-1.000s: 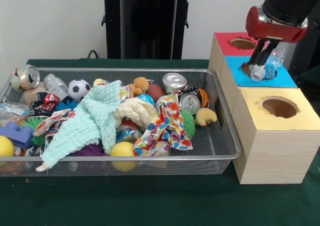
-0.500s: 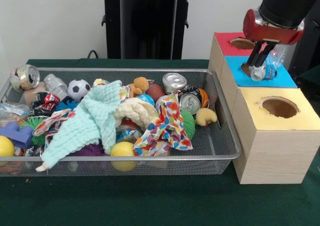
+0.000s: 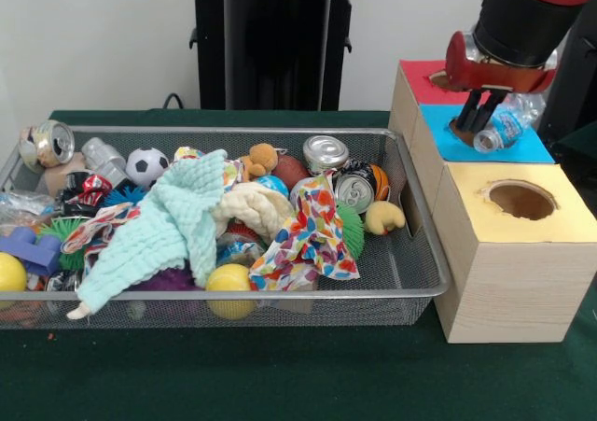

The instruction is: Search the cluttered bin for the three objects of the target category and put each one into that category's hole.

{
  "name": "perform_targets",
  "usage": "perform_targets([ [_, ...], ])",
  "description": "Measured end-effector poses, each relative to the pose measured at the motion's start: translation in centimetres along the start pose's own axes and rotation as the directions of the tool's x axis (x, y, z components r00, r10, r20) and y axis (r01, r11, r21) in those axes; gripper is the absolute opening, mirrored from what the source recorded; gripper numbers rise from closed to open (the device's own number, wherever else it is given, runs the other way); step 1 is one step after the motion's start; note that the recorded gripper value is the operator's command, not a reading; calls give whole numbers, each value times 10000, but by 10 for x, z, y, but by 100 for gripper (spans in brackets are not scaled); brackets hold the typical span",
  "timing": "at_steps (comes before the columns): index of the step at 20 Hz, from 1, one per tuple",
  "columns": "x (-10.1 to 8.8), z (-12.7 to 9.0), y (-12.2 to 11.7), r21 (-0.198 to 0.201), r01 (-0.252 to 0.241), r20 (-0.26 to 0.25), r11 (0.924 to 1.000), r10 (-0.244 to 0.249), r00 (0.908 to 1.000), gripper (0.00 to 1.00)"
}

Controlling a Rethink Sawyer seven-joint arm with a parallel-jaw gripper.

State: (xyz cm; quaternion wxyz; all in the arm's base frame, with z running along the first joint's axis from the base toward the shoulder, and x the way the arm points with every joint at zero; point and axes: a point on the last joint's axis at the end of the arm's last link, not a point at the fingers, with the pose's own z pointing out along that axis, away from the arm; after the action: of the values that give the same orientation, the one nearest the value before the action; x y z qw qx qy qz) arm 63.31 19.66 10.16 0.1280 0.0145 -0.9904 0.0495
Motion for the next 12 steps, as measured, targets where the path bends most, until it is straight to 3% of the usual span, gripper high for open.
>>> perform_targets([
  [12,0,9,6,-115,85,-141,9999,-87,9999,0],
])
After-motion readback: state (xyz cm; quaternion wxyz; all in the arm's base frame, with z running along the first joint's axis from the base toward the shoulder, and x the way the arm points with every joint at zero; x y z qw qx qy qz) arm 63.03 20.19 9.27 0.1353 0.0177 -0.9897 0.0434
